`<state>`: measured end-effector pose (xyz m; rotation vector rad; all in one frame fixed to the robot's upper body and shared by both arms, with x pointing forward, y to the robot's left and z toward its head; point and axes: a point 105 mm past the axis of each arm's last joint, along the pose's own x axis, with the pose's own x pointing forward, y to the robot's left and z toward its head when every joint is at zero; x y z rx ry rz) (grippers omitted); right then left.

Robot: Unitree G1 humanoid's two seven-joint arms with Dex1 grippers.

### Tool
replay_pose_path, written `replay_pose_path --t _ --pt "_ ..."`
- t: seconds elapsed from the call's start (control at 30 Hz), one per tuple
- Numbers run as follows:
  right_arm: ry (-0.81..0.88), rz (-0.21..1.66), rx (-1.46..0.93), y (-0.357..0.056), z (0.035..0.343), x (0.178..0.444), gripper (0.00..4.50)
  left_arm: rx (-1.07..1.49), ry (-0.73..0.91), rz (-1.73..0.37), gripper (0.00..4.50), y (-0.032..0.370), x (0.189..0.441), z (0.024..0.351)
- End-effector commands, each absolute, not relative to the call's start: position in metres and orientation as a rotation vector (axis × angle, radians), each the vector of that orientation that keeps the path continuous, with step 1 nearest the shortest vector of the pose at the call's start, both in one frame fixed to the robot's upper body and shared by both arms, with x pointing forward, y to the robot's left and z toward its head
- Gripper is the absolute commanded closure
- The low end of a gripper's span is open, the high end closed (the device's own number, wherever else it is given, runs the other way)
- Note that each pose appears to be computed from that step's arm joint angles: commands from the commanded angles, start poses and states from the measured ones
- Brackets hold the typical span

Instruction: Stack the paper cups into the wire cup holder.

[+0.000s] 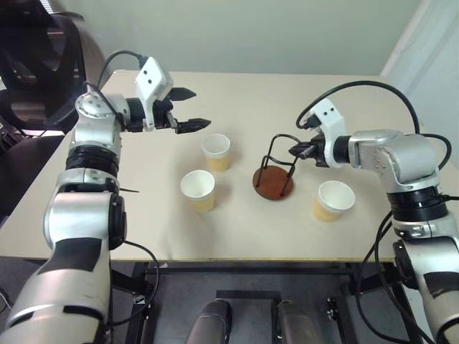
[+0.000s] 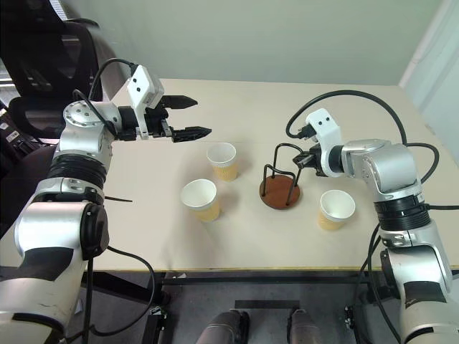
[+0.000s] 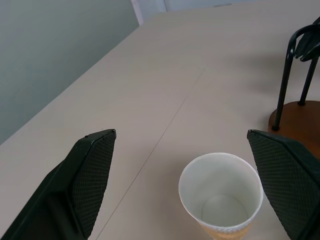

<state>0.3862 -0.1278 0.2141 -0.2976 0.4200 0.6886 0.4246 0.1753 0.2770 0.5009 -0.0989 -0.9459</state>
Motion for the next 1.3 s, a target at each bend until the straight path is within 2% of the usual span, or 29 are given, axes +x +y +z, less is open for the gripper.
replay_pose_path --t 0.03,0.33,0.7,1.1,1.2,1.3 --pt "0.343 0.702 -0.366 -0.127 0.236 0.389 4.47 0.529 -0.153 -0.939 0.00 0.174 0.422 0.292" --pt "0.332 0.724 -0.394 -0.121 0.238 0.395 4.47 0.528 -0.156 -0.944 0.00 0.173 0.422 0.292" --pt "0.345 0.822 -0.420 -0.098 0.232 0.389 4.47 0.529 -0.152 -0.946 0.00 0.174 0.421 0.291" --pt "0.363 0.838 -0.490 -0.100 0.223 0.393 4.47 0.531 -0.153 -0.947 0.00 0.175 0.421 0.291" --pt "0.368 0.835 -0.502 -0.101 0.221 0.395 3.73 0.530 -0.152 -0.946 0.00 0.174 0.421 0.291" --pt "0.358 0.826 -0.494 -0.101 0.223 0.397 2.76 0.530 -0.151 -0.945 0.00 0.174 0.421 0.291"
